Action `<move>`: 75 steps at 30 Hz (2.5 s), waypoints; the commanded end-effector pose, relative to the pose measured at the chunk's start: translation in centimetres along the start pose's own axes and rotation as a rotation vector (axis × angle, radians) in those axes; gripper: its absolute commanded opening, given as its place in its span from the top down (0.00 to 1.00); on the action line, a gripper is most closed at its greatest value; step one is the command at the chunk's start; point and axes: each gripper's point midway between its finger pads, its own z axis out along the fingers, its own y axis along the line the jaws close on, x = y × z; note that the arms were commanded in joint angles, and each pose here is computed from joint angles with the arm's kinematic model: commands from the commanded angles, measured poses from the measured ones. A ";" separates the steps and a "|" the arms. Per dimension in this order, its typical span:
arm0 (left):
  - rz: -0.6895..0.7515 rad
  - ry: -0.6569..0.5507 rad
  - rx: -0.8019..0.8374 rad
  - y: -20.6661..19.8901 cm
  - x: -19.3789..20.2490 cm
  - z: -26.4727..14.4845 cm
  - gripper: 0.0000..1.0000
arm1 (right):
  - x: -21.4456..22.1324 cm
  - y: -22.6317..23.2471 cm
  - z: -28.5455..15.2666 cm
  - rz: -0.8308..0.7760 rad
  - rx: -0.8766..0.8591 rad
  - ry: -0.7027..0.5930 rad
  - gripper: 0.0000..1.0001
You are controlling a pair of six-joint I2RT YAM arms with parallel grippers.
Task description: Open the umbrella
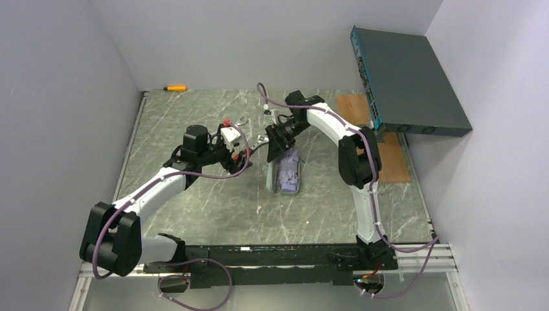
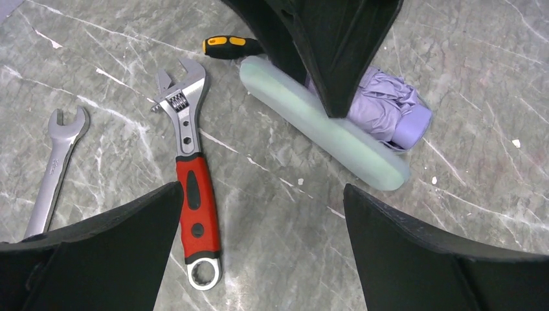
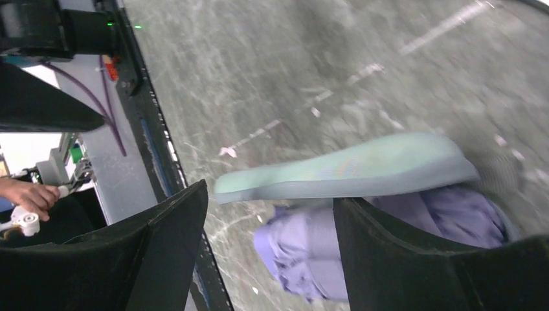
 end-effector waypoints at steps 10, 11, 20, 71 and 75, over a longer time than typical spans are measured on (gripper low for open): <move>0.004 -0.049 -0.012 0.1 -1.5 -0.5 0.02 | 1.4 -3.5 -11.4 0.020 0.538 -0.243 0.45; 0.003 -0.048 -0.017 0.1 -1.5 -0.5 0.02 | 2.1 -3.9 -11.1 0.039 0.553 -0.239 0.49; -0.036 -0.027 -0.110 1.5 -1.5 -1.3 0.00 | 4.2 -3.0 -5.5 0.132 0.539 -0.133 0.32; -0.347 -0.093 -0.672 13.5 -1.8 -16.2 0.00 | -7.6 7.4 1.7 -0.329 0.260 -0.178 1.00; -0.341 -0.103 -0.693 13.4 -1.9 -17.1 0.00 | -7.7 2.8 3.7 -0.168 0.346 -0.145 1.00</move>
